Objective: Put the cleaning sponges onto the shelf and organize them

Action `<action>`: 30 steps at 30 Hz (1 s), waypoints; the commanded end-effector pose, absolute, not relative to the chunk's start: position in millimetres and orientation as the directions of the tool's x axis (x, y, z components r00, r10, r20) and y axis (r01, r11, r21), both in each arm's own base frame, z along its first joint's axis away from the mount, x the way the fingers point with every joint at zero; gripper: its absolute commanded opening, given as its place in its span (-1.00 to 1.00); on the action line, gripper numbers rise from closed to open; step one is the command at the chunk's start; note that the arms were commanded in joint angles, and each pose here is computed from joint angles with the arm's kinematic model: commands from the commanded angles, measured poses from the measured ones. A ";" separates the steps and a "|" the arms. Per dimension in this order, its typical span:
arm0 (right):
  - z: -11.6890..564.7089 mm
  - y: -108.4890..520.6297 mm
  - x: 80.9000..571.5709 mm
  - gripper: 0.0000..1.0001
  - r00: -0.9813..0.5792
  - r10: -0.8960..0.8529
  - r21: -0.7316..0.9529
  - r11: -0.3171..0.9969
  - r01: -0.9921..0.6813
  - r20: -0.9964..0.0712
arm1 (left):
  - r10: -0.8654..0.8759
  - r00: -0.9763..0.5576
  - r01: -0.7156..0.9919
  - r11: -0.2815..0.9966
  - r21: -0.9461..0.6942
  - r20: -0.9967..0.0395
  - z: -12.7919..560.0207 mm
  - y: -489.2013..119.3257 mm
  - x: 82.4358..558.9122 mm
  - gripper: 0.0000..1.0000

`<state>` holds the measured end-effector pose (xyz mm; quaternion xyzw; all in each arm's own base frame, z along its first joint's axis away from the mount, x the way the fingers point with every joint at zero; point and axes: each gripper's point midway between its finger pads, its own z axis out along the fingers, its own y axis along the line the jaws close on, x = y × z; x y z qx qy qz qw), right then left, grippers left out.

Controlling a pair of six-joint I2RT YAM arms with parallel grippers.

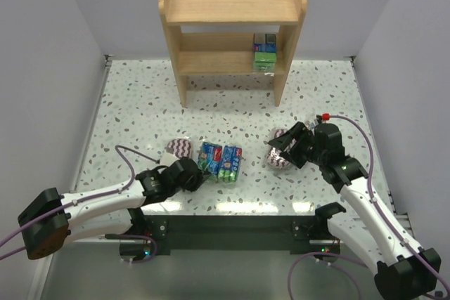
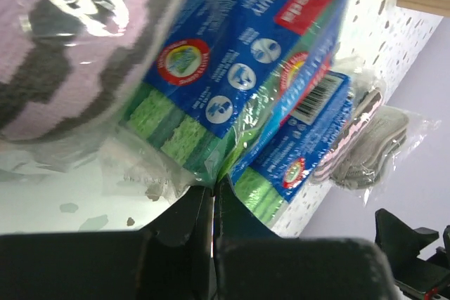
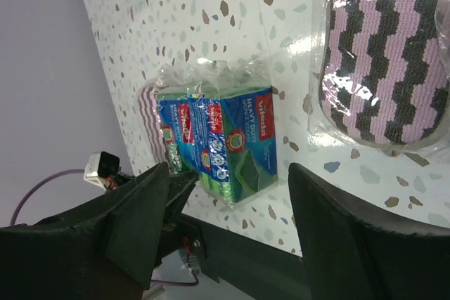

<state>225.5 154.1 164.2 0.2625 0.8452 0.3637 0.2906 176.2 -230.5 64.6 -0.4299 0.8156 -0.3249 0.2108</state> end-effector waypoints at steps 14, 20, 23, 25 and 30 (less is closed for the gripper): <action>164.6 158.5 226.8 0.43 -0.706 0.642 0.775 0.595 0.214 -0.298 | -0.821 -0.395 -0.127 0.493 -0.861 -0.412 287.8 -218.7 248.6 -1.00; 168.9 158.5 230.0 0.43 -0.707 0.630 0.770 0.609 0.191 -0.322 | -0.806 -0.407 0.011 0.465 -0.885 -0.429 315.8 -193.4 322.5 -1.00; 169.3 158.0 229.8 0.43 -0.708 0.624 0.765 0.616 0.185 -0.331 | -0.794 -0.418 0.079 0.452 -0.888 -0.442 334.4 -202.2 349.9 -1.00; 170.7 157.1 229.3 0.43 -0.707 0.621 0.763 0.621 0.181 -0.337 | -0.785 -0.432 0.139 0.427 -0.893 -0.443 350.4 -212.5 363.7 -1.00; 170.8 155.5 226.1 0.43 -0.709 0.617 0.757 0.627 0.182 -0.341 | -0.796 -0.454 0.133 0.384 -0.914 -0.400 348.1 -221.0 375.3 -1.00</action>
